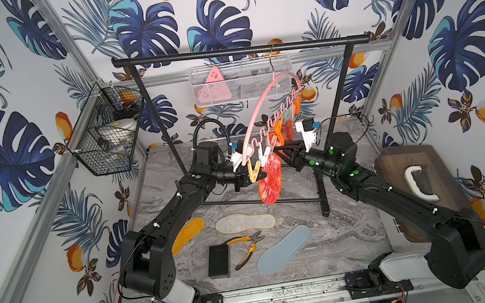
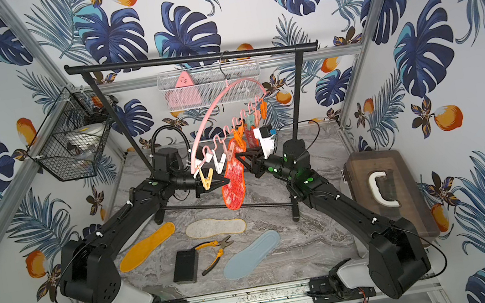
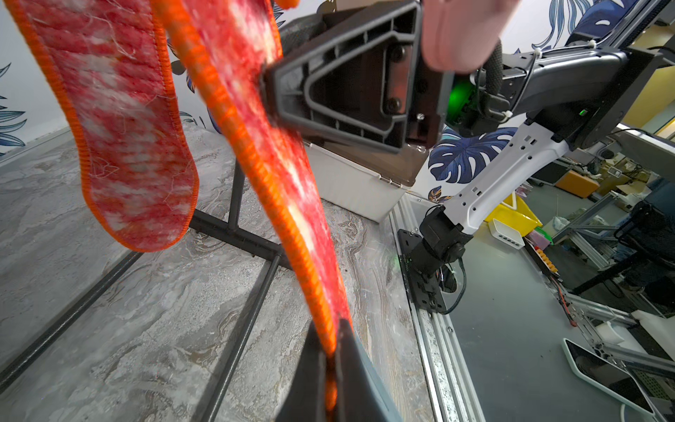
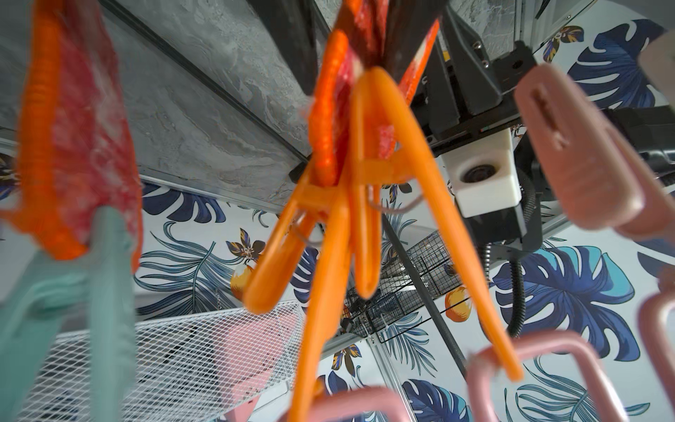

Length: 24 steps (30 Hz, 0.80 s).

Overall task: Take the shoe insoles off the hanger
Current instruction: Open the clamp at the hanger.

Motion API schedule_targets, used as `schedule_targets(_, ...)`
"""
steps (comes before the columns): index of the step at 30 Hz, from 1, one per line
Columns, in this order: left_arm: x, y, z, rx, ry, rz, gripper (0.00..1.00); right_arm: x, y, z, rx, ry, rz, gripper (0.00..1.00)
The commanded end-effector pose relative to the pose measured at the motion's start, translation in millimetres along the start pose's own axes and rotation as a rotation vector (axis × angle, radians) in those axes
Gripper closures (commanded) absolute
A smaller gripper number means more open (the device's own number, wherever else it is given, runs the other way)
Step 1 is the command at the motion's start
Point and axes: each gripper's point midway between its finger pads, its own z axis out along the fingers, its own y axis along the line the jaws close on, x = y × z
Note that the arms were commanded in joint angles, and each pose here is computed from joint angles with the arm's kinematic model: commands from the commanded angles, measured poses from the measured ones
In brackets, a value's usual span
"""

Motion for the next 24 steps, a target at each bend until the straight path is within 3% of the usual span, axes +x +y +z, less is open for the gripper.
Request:
schedule_targets(1,2.9,-10.2,-1.5,0.03,0.017,0.03,1.0,-26.6,1.9,-7.6,-0.046,-0.076,0.025,0.65)
schedule_targets(12,2.2,-14.5,-3.6,0.035,0.025,0.043,1.0,-48.4,10.7,-3.7,-0.163,-0.086,0.046,0.52)
schedule_targets(24,0.3,-16.7,-4.3,0.037,0.025,0.049,1.0,-77.7,12.4,10.2,-0.208,-0.133,0.11,0.52)
